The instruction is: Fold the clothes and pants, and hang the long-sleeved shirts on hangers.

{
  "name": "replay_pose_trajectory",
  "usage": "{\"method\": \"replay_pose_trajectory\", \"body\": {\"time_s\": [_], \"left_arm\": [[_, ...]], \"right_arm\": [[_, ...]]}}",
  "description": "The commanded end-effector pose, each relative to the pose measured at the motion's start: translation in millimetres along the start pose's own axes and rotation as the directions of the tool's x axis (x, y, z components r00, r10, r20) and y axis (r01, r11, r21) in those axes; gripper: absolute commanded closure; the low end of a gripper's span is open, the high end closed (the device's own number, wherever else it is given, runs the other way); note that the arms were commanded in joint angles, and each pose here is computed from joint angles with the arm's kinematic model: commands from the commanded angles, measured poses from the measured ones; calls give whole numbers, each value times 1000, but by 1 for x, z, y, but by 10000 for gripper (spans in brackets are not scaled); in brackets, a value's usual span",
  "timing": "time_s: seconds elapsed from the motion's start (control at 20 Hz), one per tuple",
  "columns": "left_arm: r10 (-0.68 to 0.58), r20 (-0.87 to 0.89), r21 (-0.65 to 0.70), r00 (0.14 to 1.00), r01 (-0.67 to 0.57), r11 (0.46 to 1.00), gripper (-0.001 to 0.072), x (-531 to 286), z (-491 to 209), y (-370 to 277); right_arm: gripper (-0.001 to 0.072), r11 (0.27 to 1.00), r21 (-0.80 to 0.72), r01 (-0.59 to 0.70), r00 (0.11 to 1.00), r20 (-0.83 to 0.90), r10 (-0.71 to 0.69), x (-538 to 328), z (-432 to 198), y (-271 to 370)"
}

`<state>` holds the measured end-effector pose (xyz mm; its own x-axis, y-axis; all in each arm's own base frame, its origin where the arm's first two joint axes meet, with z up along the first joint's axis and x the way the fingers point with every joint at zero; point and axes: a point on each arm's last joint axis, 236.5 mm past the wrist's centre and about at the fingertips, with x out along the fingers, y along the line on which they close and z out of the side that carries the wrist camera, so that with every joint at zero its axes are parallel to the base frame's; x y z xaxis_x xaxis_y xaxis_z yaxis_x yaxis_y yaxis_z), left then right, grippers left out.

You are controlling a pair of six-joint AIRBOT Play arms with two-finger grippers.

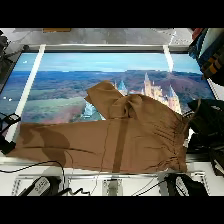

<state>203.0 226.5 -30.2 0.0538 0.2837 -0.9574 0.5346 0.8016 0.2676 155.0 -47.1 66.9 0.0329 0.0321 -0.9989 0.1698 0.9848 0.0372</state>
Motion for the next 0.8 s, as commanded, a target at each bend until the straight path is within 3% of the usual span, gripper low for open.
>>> {"method": "replay_pose_trajectory", "body": {"time_s": [0.0,0.2,0.25,0.35,0.4,0.45,0.5,0.55,0.6,0.7,0.75], "left_arm": [[11,-25,15,1000,-11,1000,73,1,-6,3],[34,-14,19,999,-34,999,83,6,-1,10],[51,5,12,999,-52,999,153,6,3,15],[53,73,-30,996,-51,998,489,5,19,15],[49,129,-63,990,-41,997,639,3,33,14],[59,185,-113,981,-38,993,699,1,47,16],[94,232,-207,968,-45,977,698,-3,60,24],[148,273,-346,951,-46,937,699,-7,73,35],[198,307,-471,931,-32,882,698,-13,84,46],[271,383,-626,883,32,779,698,-26,113,60],[266,434,-627,861,76,775,698,-35,133,57]], "right_arm": [[125,1000,1,0,1000,13,0,0,3,0],[126,1000,1,3,999,32,-3,0,7,-1],[129,1000,1,11,997,77,-11,-1,18,-3],[165,999,7,45,964,262,-45,-8,62,-11],[246,998,15,65,922,382,-66,-18,90,-16],[356,996,27,82,868,490,-85,-31,116,-20],[469,995,51,90,803,587,-103,-46,140,-25],[520,993,78,84,752,649,-115,-56,158,-28],[523,992,102,68,726,678,-119,-59,171,-31],[525,993,113,39,766,634,-102,-36,180,-31],[525,994,111,21,799,595,-83,-20,182,-29]]}}
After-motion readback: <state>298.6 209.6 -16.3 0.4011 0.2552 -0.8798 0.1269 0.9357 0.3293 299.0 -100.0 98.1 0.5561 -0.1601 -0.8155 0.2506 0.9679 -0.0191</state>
